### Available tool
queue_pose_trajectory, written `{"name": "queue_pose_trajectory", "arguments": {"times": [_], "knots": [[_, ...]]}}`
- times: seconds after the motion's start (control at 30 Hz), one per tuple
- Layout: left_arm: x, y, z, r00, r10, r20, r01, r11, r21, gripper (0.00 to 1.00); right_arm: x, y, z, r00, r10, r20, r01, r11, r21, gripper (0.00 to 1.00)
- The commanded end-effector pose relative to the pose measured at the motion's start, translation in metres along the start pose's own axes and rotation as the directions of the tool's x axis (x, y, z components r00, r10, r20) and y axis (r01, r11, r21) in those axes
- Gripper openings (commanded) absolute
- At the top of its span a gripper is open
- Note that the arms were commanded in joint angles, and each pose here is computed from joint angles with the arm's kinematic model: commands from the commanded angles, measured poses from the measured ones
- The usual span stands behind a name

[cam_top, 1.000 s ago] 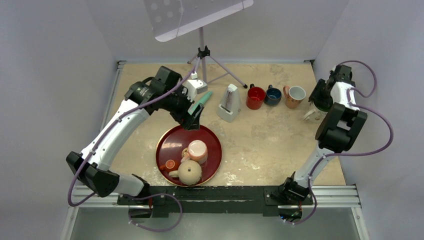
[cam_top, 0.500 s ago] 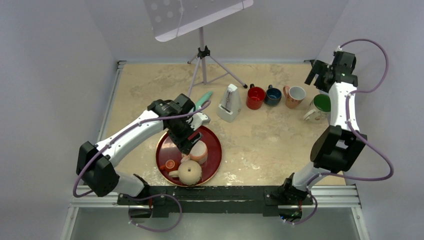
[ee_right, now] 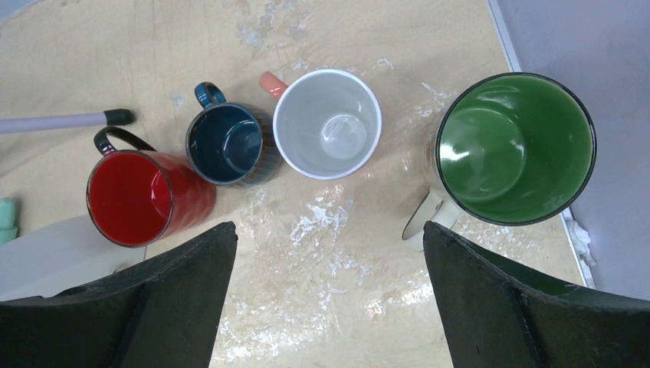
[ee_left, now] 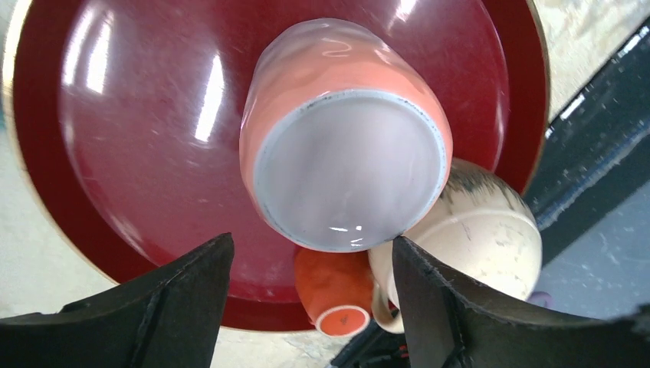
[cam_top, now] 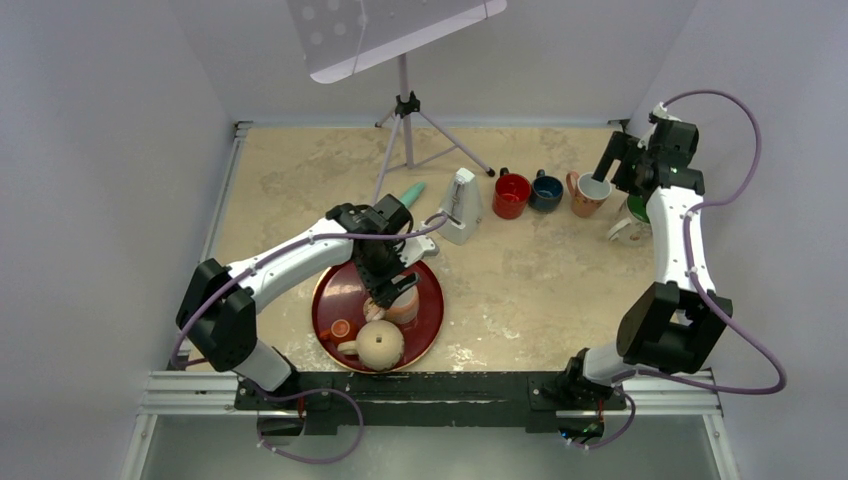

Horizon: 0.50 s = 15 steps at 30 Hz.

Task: Turn the mug right side up

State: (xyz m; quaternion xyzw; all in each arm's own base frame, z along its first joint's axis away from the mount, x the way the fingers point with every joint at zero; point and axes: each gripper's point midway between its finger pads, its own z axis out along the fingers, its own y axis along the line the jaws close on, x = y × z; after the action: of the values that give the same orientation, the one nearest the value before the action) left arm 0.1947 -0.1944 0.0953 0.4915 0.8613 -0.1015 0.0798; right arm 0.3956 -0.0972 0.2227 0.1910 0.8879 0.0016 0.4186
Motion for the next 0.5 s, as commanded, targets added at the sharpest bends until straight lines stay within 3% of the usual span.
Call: {"name": "queue_pose_trajectory", "arguments": {"times": [0.0,0.13,0.33,0.47], "knots": [[-0.043,0.050,0.011,0.992,0.076,0.096,-0.055,0.977,-0.207,0.78,-0.017,0.008,-0.019,0.997,-0.007,0.075,0.010,0.999,-0.039,0.94],[-0.066,0.071,0.002,0.985,0.078,0.152,-0.037,0.967,-0.254,0.79,-0.015,0.009,-0.024,0.997,-0.010,0.078,0.014,0.999,-0.047,0.94],[-0.062,0.046,0.008,0.955,0.162,0.249,-0.154,0.987,-0.052,0.85,-0.007,0.015,-0.029,0.996,-0.022,0.083,0.029,0.996,-0.085,0.94],[-0.052,0.043,0.029,0.941,0.216,0.259,-0.216,0.976,-0.030,0.78,0.000,0.016,-0.028,0.997,-0.016,0.069,0.023,0.995,-0.097,0.94]]}}
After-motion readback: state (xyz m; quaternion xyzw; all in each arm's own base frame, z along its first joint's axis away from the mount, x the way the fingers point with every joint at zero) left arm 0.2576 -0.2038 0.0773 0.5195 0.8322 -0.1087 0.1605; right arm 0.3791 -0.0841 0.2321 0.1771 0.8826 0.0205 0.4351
